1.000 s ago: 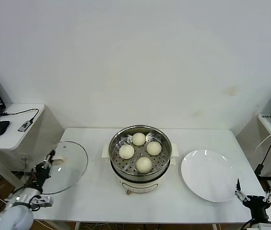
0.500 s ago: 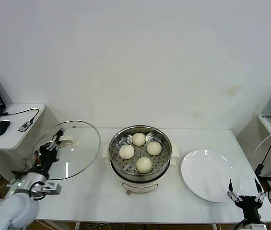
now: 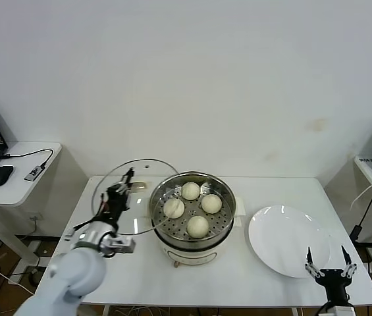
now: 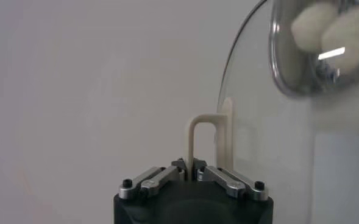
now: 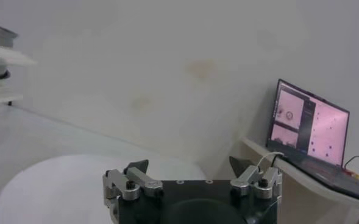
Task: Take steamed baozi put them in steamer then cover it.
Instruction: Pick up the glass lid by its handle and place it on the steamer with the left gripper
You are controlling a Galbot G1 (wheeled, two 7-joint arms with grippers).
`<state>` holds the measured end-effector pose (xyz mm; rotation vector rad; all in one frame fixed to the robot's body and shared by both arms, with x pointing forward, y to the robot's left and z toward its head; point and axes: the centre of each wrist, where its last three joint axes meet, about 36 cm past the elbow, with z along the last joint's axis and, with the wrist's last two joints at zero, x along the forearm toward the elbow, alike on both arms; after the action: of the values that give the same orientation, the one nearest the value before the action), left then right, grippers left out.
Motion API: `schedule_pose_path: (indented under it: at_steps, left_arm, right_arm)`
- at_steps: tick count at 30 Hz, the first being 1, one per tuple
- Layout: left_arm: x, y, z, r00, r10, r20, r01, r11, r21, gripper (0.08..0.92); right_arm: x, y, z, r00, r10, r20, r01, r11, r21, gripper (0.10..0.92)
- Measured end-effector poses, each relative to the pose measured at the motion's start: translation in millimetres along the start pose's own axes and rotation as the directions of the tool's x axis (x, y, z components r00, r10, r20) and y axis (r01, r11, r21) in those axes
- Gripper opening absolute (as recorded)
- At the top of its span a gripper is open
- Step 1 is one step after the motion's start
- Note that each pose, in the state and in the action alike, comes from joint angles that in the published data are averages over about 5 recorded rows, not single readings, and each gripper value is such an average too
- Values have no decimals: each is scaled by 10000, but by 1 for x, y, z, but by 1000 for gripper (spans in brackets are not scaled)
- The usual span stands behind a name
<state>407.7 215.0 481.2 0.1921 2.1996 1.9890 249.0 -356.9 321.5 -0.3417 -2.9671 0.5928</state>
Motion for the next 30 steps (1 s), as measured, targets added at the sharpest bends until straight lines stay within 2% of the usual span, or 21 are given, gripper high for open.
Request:
schedule_pose_path:
  at_steps: [8, 15, 22, 30]
  left_arm:
    - [-26, -8, -50, 9983, 242, 532, -225, 9992, -317, 140]
    - [-39, -21, -80, 9951, 492, 857, -445, 9974, -559, 140]
    - [-47, -35, -100, 9921, 745, 1008, -676, 9952, -701, 140]
    - [-52, -46, -108, 9905, 916, 1027, -826, 9926, -892, 140]
  right_arm:
    - [-2, 7, 1, 9999, -157, -56, 157, 9999, 72, 823]
    - [-2, 8, 4, 9997, -189, -126, 190, 9998, 98, 823]
    - [-2, 7, 7, 9996, -230, -157, 232, 9996, 149, 823]
    - [-4, 9, 9, 9994, -287, -175, 289, 9995, 136, 823]
